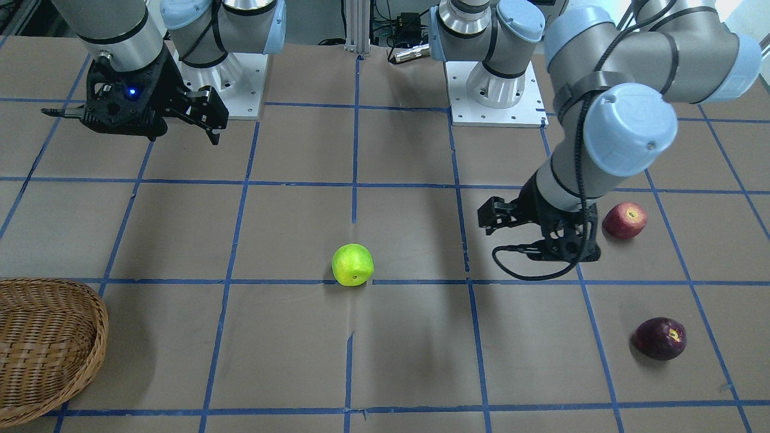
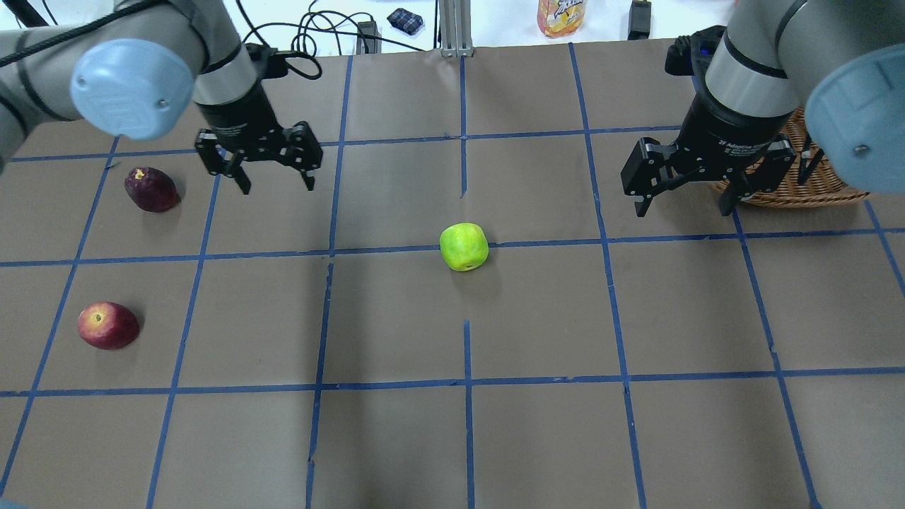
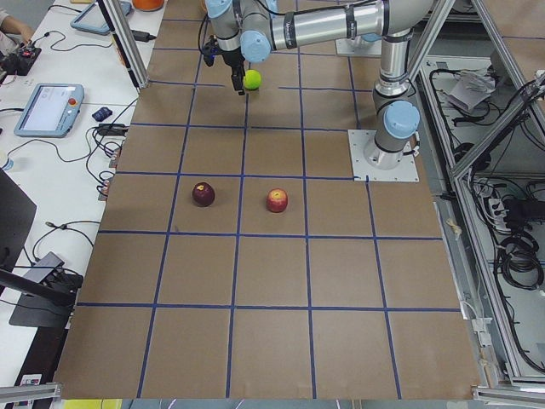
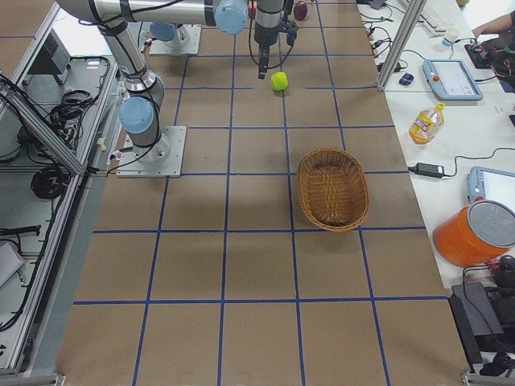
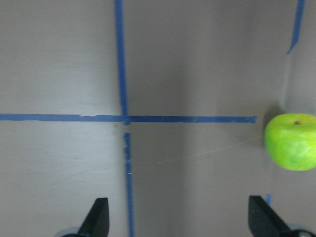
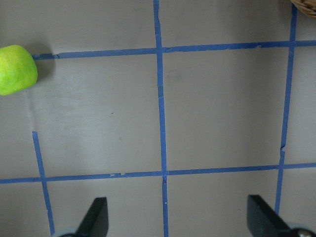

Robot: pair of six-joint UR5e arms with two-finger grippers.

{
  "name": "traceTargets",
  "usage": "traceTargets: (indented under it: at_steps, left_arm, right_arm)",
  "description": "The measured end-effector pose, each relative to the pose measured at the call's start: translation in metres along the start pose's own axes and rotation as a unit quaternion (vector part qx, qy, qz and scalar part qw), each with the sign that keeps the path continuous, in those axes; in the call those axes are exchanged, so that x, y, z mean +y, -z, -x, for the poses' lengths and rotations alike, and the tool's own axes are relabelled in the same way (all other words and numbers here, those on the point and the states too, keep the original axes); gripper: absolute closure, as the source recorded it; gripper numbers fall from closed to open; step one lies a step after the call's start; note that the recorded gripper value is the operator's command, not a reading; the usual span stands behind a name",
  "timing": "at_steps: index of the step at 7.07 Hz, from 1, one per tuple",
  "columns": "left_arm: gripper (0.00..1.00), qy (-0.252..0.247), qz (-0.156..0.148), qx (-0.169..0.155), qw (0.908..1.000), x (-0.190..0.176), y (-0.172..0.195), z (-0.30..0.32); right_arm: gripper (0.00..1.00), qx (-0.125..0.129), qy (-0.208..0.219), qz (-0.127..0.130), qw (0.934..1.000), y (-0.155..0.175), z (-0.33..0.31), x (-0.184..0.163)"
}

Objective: Put all apples into basket
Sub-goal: 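Grasp the green apple with the right gripper while left reaches the red apple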

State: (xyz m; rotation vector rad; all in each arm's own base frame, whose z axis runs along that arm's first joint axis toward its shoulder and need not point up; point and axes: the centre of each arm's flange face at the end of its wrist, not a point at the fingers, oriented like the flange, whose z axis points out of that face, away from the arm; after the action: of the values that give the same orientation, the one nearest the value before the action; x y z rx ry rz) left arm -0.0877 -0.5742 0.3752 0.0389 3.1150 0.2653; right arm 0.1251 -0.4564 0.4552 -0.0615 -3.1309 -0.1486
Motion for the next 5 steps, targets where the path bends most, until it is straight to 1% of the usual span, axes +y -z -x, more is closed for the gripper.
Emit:
traceTargets:
  at_steps: [1, 2, 3, 4, 5]
  left_arm:
    - [0.04, -0.018, 0.017, -0.024, 0.9994, 0.009, -0.007, 0.046]
    - [0.03, -0.038, 0.037, -0.038, 0.9979, 0.020, -0.021, 0.097]
    - [0.02, -0.053, 0.047, -0.040, 0.9967, 0.030, -0.039, 0.144]
    - [0.01, -0.071, 0.044, -0.040, 0.9957, 0.037, -0.061, 0.184]
    - [0.00, -0.082, 0.032, -0.042, 0.9953, 0.046, -0.090, 0.218]
  right_arm:
    - [0.00, -0.007, -0.003, 0.001, 1.0000, -0.015, 0.003, -0.001]
    - [0.00, -0.022, -0.017, -0.009, 0.9996, -0.033, 0.012, -0.004]
    - [0.00, -0.038, -0.032, -0.011, 0.9987, -0.051, 0.028, -0.008]
    - [0.00, -0.044, -0.025, -0.016, 0.9986, -0.066, 0.051, -0.013]
    - [0.00, -0.047, -0.007, -0.034, 0.9983, -0.081, 0.080, -0.021]
